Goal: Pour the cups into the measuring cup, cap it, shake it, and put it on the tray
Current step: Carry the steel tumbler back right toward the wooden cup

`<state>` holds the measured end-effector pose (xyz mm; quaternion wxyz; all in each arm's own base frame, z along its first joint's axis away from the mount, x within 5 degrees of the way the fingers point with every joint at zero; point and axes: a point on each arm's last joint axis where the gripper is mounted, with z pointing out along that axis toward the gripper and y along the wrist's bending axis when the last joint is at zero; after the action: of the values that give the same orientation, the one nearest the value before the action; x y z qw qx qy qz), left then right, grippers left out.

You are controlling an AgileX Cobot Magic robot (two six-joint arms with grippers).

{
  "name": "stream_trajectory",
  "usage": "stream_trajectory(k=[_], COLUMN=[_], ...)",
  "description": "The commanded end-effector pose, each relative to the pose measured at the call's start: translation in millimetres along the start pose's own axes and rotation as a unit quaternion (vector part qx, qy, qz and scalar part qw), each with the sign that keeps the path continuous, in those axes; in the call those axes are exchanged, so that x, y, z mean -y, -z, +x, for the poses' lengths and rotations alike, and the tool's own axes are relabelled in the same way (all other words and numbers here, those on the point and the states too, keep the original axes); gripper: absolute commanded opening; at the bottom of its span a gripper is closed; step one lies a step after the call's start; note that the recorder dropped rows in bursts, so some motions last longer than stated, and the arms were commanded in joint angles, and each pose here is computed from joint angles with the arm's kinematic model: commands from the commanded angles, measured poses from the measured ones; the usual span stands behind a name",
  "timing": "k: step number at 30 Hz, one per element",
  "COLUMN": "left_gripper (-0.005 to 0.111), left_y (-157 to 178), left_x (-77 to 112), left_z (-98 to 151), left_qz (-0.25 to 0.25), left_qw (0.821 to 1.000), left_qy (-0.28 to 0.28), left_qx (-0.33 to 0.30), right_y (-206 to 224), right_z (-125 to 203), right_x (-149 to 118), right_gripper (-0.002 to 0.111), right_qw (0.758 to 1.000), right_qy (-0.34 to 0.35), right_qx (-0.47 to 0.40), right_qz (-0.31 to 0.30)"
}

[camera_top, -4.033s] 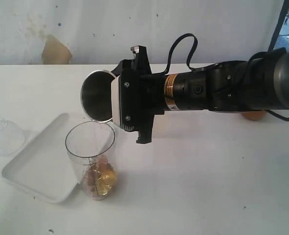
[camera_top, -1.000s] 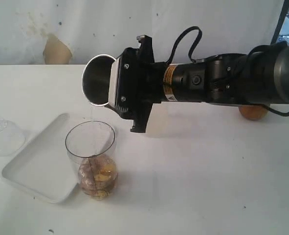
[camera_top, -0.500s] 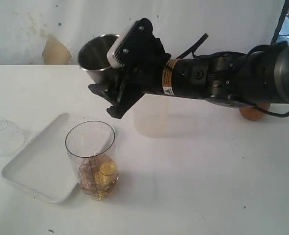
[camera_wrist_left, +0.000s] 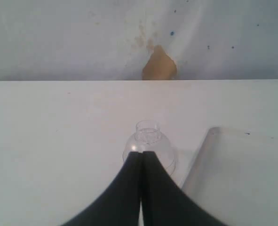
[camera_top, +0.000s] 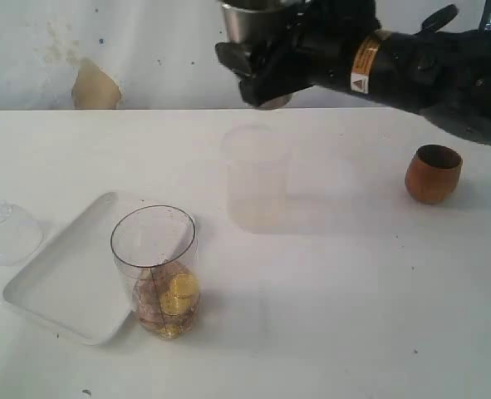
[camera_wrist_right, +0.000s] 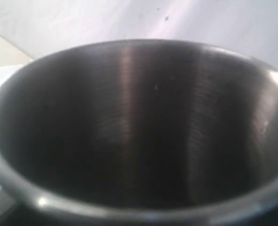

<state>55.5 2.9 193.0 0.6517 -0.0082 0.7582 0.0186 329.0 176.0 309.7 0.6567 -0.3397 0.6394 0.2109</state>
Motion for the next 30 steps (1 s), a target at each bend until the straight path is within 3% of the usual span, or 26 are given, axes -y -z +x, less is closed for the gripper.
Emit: stream_trajectory(k=[1, 6, 14, 20, 30], left_gripper=[0.000, 0.000, 0.000, 0.000, 0.000], left_y=[-0.1, -0.1, -0.1, -0.1, -0.1], left_x=[0.7, 0.7, 0.7, 0.7, 0.7], left_z=[1.1, 1.1, 1.1, 1.1, 1.1], left_qz=[0.005, 0.005, 0.005, 0.005, 0.005], left_qw=[1.000, 1.000, 1.000, 1.000, 1.000], left_qy=[0.002, 0.002, 0.002, 0.002, 0.002], left_qx=[0.002, 0.002, 0.002, 0.002, 0.002], right_y=[17.9, 44.6, 58.8, 45.4, 36.0], right_z=[-9.9, 7.6, 67.7, 121.0, 187.9], right_x=[33.9, 61.8, 88.1, 92.5, 90.6], right_gripper=[0.000, 0.000, 0.000, 0.000, 0.000], right_qw=[0.998, 0.993, 0.989, 0.989, 0.987], right_qy=[-0.010, -0.038, -0.050, -0.095, -0.111], right_qx=[0.028, 0.077, 0.010, 0.050, -0.029], right_qz=[0.050, 0.080, 0.137, 0.104, 0.116])
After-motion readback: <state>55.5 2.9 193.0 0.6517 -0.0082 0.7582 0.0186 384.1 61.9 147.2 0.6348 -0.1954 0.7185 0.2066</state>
